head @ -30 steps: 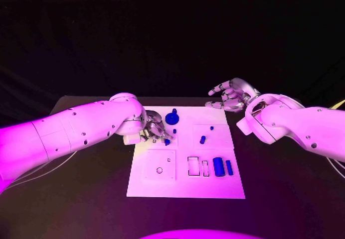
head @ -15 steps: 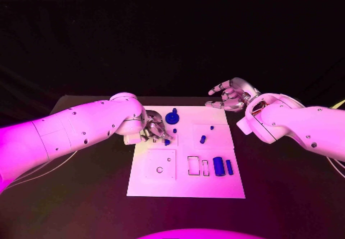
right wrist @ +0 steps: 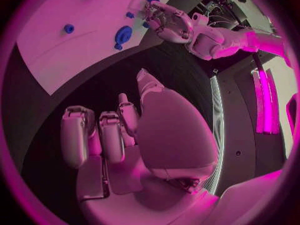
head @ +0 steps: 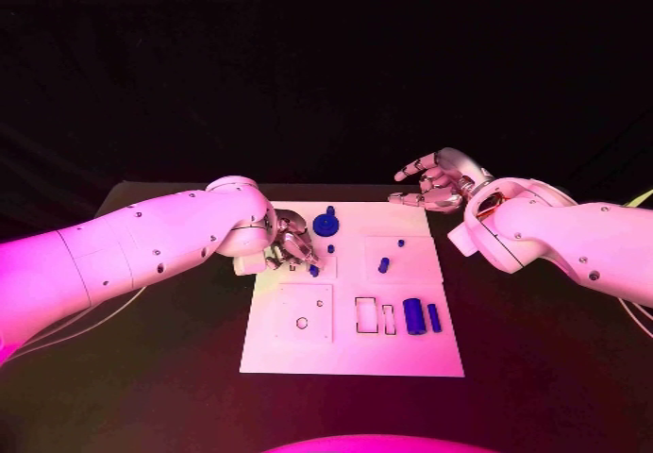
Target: Assemble the parts on the task board
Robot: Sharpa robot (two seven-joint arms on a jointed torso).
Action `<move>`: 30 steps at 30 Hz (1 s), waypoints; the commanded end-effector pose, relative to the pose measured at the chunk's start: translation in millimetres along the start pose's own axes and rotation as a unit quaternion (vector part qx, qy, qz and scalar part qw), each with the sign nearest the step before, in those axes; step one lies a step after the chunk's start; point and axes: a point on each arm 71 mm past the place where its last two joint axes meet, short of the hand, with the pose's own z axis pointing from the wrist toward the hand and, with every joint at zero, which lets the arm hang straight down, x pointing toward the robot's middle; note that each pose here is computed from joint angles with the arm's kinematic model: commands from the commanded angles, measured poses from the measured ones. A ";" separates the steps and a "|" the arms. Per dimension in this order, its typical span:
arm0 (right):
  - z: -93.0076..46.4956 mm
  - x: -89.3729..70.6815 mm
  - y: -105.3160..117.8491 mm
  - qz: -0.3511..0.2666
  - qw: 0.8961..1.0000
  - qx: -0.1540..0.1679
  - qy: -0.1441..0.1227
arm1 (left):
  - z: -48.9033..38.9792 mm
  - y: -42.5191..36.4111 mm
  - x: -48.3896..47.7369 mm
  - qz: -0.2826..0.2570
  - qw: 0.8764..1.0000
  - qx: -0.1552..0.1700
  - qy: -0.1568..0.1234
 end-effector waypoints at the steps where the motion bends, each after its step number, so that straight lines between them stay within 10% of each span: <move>1: 0.0 0.0 0.0 -0.001 1.000 -0.001 0.001 | 0.0 1.2 1.8 0.000 1.000 0.000 0.003; 30: 0.3 -0.7 -2.2 -0.001 1.000 0.001 0.002 | -9.7 9.2 -6.5 -0.033 0.999 0.003 -0.041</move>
